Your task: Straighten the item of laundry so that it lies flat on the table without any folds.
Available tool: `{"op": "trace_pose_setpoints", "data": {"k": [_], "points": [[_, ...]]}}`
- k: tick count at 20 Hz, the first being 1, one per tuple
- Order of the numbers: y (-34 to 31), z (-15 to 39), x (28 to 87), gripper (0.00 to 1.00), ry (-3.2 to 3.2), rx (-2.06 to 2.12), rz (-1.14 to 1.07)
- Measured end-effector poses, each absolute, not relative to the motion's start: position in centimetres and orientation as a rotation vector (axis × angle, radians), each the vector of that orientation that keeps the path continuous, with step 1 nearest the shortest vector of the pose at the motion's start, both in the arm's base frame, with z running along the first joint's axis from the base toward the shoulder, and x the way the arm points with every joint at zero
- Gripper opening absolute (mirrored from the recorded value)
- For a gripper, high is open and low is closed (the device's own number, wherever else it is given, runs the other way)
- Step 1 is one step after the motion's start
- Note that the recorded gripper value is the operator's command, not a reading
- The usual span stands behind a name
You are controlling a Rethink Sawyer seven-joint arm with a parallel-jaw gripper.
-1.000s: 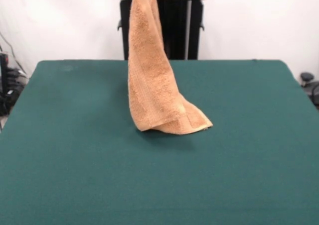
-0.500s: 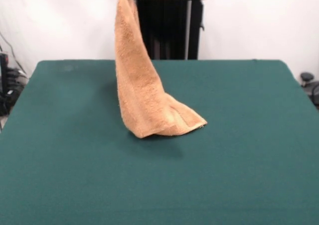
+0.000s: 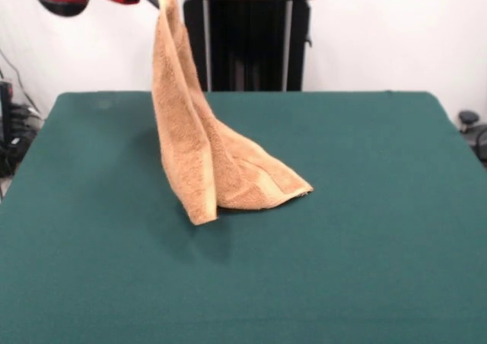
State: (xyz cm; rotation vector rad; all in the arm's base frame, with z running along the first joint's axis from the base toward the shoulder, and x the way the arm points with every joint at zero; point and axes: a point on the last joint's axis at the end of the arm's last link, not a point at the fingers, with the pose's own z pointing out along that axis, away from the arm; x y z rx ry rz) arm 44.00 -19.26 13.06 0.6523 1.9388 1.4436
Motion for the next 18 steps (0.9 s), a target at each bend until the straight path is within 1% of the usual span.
{"op": "trace_pose_setpoints", "data": {"k": [13, 18], "points": [[-21.7, 9.3, 45.6, 0.0, 1.959, 0.664, 1.591], [-22.8, 8.0, 46.2, 0.0, 1.979, 0.641, 1.616]]}}
